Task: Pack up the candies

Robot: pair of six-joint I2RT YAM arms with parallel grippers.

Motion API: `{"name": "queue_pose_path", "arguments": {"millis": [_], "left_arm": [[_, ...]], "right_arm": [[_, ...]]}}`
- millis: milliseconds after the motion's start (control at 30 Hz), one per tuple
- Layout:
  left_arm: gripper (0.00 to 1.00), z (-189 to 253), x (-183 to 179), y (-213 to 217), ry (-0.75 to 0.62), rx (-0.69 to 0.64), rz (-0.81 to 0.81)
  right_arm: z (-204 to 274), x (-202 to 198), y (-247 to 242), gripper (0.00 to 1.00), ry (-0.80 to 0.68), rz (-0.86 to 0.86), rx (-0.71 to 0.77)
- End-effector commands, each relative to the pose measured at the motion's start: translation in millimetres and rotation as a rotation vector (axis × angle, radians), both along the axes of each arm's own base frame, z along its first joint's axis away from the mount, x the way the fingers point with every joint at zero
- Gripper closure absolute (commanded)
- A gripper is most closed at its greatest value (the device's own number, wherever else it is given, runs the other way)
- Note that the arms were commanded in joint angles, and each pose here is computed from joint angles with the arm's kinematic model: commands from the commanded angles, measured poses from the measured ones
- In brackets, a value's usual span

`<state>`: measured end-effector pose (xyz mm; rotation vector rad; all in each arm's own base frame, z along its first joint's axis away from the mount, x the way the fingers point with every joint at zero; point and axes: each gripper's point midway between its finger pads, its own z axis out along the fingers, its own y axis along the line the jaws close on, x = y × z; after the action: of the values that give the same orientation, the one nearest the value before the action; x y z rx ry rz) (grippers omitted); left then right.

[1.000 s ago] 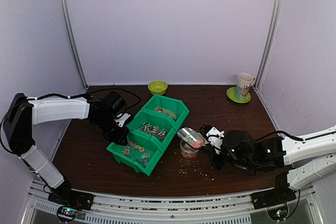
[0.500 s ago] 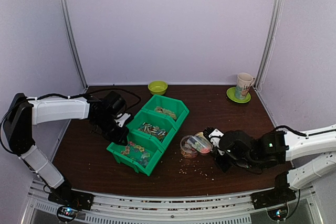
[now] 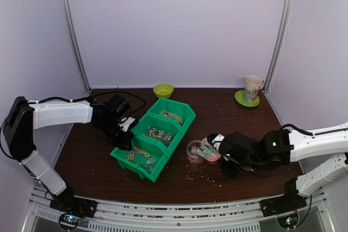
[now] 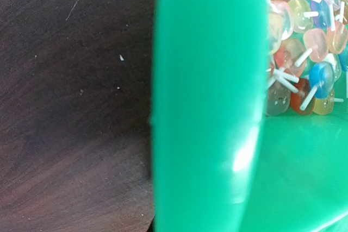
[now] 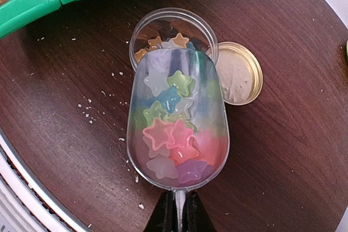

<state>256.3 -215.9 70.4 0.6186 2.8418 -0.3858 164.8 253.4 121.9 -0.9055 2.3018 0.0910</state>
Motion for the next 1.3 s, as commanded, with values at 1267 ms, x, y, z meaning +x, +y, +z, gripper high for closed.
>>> {"name": "queue_pose_path", "arguments": {"millis": [1267], "left_arm": [[1.00,62.9,32.9,-31.5,-0.190,-0.199,-0.013]], "right_arm": [[38.9,5.7,1.2,1.00,0.063,0.100,-0.378]]}}
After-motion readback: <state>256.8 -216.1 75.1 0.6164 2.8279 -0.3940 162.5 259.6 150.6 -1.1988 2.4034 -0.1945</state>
